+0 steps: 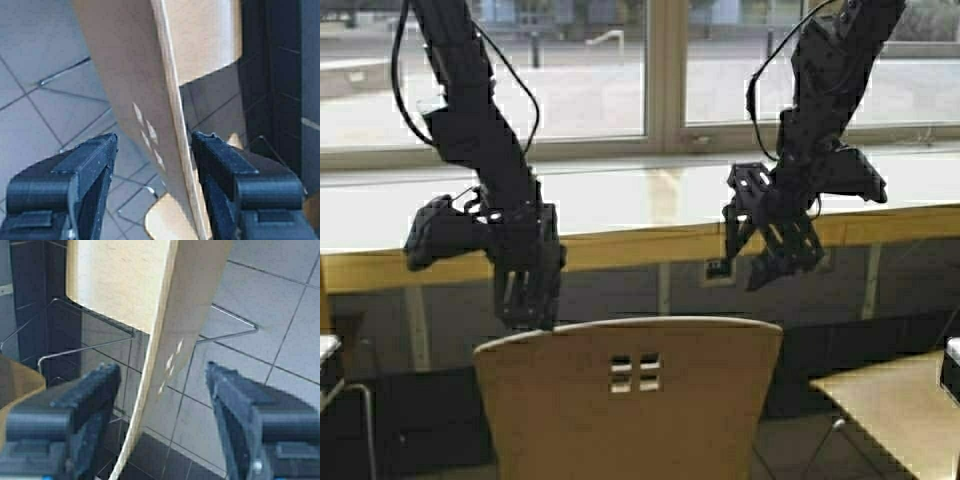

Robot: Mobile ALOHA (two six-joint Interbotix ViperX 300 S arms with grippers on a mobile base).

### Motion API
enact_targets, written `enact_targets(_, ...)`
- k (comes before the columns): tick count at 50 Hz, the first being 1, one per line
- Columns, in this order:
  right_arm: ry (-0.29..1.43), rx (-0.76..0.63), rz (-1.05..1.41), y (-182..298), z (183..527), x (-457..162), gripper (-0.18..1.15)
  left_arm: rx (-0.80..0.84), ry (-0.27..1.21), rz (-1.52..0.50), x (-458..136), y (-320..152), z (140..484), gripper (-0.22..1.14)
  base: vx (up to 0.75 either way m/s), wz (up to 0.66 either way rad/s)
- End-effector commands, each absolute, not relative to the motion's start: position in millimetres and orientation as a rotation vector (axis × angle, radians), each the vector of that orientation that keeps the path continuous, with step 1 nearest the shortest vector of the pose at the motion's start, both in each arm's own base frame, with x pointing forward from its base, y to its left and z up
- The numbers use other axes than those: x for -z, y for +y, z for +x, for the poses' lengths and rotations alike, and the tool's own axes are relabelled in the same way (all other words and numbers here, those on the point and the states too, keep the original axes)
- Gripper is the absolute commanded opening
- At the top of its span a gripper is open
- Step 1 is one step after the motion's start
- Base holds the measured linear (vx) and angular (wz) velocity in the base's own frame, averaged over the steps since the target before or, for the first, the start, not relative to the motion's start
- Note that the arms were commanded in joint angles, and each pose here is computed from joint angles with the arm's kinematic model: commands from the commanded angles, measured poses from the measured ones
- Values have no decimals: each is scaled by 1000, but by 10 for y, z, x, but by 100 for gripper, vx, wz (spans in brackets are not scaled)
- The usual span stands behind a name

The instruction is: Push the chairs under the table

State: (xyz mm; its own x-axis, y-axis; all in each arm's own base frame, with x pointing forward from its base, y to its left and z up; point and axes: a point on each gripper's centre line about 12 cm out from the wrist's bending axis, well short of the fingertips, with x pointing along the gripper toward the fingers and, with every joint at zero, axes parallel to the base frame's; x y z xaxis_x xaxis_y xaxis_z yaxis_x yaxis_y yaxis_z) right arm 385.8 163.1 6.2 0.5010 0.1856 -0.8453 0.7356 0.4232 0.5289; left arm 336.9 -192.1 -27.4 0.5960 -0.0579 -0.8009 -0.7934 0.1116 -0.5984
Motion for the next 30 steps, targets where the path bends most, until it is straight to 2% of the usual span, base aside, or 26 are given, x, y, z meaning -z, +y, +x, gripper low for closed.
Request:
enact_targets(1, 1014, 420, 1122, 1660, 3888, -108, 89, -613, 786, -1398, 217, -1998, 3464, 83, 12, 4)
enact_targets(30, 1126, 561, 1137, 1612, 3694, 486, 89, -663, 889, -1397, 497, -2128, 3494, 83, 9, 5)
